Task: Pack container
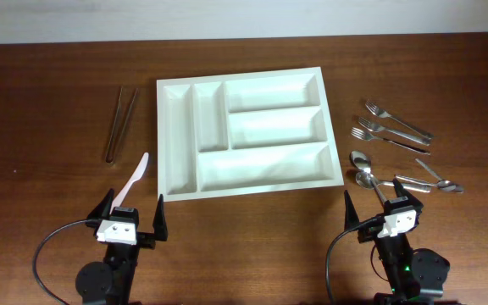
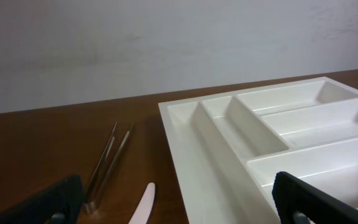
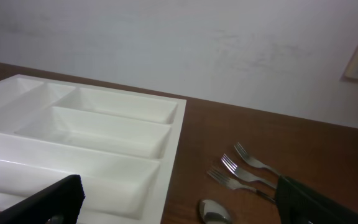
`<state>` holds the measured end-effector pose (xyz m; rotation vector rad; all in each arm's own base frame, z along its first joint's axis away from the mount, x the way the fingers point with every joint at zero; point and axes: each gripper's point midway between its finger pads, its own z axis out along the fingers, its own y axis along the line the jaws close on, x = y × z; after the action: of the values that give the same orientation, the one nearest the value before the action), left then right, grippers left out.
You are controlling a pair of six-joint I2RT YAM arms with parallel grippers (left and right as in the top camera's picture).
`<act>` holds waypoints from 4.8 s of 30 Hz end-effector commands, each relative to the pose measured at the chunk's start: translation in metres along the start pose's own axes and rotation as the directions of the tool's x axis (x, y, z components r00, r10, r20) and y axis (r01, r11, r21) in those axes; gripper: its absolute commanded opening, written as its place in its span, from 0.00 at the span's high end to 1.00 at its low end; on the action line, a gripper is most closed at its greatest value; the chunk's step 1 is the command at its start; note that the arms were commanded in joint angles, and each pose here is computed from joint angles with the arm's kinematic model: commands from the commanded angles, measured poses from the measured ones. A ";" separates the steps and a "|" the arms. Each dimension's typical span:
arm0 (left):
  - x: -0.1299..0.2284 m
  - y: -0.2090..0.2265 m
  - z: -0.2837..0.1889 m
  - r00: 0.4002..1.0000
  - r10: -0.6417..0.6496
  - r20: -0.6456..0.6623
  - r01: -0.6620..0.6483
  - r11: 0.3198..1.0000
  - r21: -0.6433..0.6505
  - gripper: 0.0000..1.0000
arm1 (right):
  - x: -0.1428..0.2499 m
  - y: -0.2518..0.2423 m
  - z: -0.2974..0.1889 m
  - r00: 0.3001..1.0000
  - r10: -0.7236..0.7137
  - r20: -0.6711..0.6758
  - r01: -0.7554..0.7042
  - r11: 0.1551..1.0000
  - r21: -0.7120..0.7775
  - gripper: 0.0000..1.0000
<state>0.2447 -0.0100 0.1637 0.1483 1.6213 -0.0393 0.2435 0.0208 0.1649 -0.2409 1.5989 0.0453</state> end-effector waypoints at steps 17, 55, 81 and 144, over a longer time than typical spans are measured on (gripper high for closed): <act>0.005 0.001 0.001 1.000 -0.015 -0.012 0.015 1.000 -0.007 0.01 | 0.002 0.004 0.000 1.000 0.002 0.000 -0.002 1.000 -0.017 0.01; 0.009 -0.013 0.002 0.987 -0.154 -0.045 0.157 0.985 0.074 0.01 | -0.005 0.013 0.000 0.999 0.033 0.027 -0.031 0.997 -0.073 0.01; -0.068 0.033 0.060 0.883 -0.146 -0.447 0.126 0.989 -0.074 0.01 | -0.052 0.001 0.022 0.884 0.255 -0.392 -0.296 0.954 -0.048 0.01; -0.028 0.126 0.118 0.699 -0.215 -0.682 0.106 0.974 -0.198 0.01 | 0.079 -0.113 0.101 0.070 0.326 -0.943 -0.225 0.926 0.303 0.03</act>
<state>0.3726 0.1006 0.1838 -0.1448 2.4239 0.0140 0.3598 -0.0940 0.1047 0.3316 3.0136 0.1970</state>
